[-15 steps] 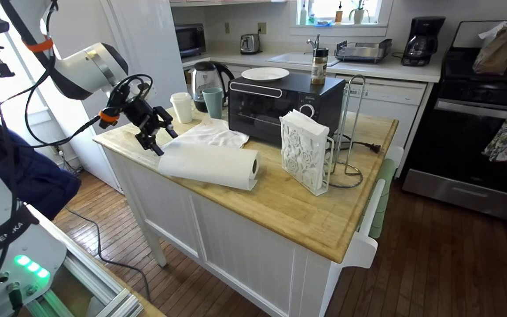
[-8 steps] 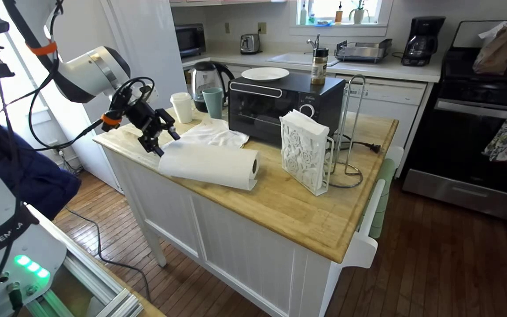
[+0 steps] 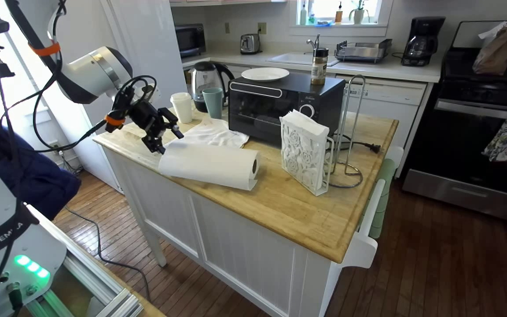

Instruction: Set the paper towel roll upright on the countertop

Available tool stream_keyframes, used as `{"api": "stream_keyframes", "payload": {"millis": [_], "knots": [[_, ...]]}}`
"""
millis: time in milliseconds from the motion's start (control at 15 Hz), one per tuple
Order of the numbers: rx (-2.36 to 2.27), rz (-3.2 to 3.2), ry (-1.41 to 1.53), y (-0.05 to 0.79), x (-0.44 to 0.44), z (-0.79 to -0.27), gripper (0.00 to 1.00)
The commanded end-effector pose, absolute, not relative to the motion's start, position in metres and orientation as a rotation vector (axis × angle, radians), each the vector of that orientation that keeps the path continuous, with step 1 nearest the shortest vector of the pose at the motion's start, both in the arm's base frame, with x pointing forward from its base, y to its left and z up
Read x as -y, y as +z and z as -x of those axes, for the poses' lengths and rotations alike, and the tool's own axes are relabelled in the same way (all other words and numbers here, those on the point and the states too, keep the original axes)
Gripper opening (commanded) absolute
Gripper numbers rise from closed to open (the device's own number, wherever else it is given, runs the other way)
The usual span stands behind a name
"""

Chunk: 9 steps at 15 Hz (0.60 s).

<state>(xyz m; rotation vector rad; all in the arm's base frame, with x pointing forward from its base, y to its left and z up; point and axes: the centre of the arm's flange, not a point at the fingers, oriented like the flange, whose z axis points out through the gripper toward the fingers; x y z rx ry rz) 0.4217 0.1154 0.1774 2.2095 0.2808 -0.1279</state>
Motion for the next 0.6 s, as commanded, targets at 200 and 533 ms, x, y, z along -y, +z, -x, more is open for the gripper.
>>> {"api": "stream_keyframes", "payload": {"millis": [200, 533], "knots": [[-0.278, -2.157, -0.142, 0.1708, -0.1090, -0.4248, 0.62], [-0.288, -2.161, -0.160, 0.1674, -0.1103, -0.4236, 0.78]]}}
